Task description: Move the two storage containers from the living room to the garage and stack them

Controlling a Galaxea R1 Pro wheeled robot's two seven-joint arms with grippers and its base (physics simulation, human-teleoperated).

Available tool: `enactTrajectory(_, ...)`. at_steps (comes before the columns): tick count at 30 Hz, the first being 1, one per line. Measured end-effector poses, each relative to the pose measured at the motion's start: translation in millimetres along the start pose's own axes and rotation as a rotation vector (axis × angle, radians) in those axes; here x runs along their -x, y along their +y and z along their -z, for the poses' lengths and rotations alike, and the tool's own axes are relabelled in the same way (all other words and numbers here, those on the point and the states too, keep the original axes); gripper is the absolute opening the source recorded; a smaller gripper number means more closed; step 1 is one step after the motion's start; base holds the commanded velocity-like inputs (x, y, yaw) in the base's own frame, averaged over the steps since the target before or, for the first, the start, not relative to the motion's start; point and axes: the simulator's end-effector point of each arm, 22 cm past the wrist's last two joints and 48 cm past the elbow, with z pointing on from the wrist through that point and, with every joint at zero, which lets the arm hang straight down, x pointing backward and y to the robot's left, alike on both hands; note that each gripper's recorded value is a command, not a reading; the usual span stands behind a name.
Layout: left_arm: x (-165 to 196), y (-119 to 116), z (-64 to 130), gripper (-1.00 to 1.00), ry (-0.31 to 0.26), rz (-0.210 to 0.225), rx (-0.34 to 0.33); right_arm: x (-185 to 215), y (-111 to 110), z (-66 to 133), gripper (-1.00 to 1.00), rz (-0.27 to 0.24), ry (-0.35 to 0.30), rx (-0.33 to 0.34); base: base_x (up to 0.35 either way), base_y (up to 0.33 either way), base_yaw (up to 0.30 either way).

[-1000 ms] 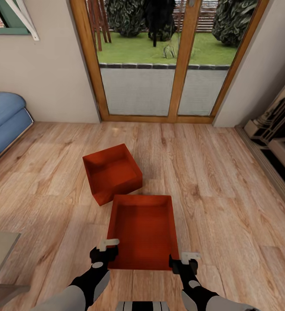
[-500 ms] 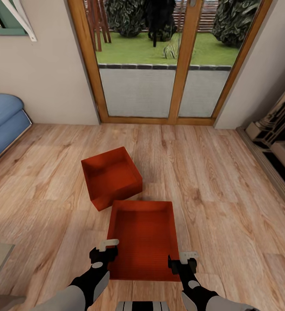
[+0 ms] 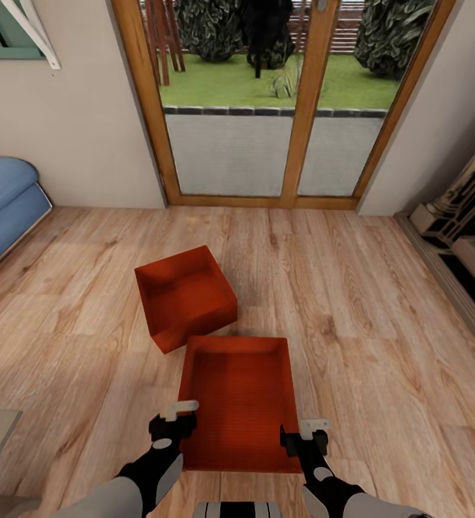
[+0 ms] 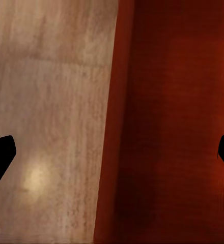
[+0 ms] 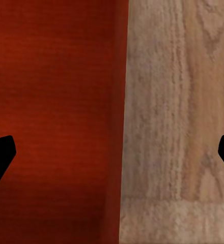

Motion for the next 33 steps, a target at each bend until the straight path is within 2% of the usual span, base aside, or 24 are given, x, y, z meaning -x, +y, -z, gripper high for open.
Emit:
enactTrajectory(9,-13.4,2.8,0.8,1.00,0.028,-0.008,0.004,-0.5,-1.1,0.0,1.00,-0.012,0.003,-0.006,0.001,0.000,0.000)
enactTrajectory(21,-13.9,2.3,0.8,1.00,0.029,-0.007,0.002,-8.7,-1.9,0.4,1.00,-0.012,0.041,-0.017,0.000,0.000,0.000)
enactTrajectory(33,-14.1,1.8,1.1,1.00,0.030,-0.007,0.003,-7.5,-3.0,0.2,1.00,-0.013,0.035,-0.018,0.000,0.000,0.000)
